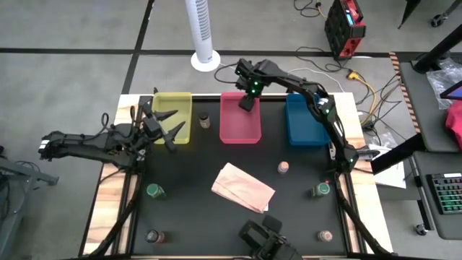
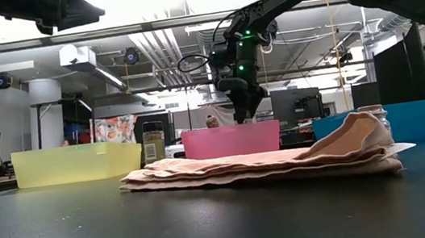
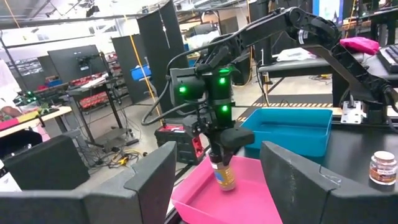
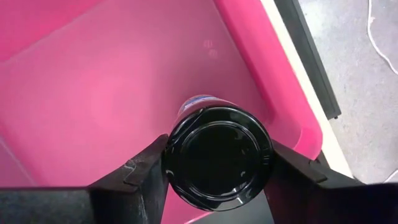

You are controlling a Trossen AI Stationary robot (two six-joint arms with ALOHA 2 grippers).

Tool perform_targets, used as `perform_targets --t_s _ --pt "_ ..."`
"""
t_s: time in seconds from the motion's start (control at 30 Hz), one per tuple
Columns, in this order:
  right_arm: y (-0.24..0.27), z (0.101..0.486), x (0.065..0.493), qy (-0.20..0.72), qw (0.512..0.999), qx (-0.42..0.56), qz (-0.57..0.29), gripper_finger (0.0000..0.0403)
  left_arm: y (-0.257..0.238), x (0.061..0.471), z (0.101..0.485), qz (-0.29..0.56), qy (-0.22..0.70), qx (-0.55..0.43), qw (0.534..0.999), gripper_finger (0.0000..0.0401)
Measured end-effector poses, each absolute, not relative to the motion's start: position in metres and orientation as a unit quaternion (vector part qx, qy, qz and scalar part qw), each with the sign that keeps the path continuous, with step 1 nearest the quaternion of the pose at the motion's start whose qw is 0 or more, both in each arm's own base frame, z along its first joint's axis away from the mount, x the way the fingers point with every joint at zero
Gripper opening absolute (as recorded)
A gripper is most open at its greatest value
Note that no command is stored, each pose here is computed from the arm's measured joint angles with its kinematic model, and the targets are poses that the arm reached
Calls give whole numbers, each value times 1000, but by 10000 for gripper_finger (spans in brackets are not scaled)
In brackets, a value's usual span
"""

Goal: Sort spices by type
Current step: Put the top right black seasoning bottle into the pink bin

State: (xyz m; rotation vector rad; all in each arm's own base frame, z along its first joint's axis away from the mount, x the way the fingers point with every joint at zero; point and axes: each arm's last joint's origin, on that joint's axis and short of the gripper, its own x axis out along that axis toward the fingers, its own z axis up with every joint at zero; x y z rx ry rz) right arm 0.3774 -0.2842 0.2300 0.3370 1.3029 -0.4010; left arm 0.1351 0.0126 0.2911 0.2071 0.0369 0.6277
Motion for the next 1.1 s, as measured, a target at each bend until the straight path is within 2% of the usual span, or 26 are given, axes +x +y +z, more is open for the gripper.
perform_targets --t_s 0.5,1.1 --pt "-278 226 371 584 776 146 -188 203 13 135 289 307 28 97 946 217" --pt "-279 227 373 575 785 134 -186 246 13 135 289 307 28 101 946 217"
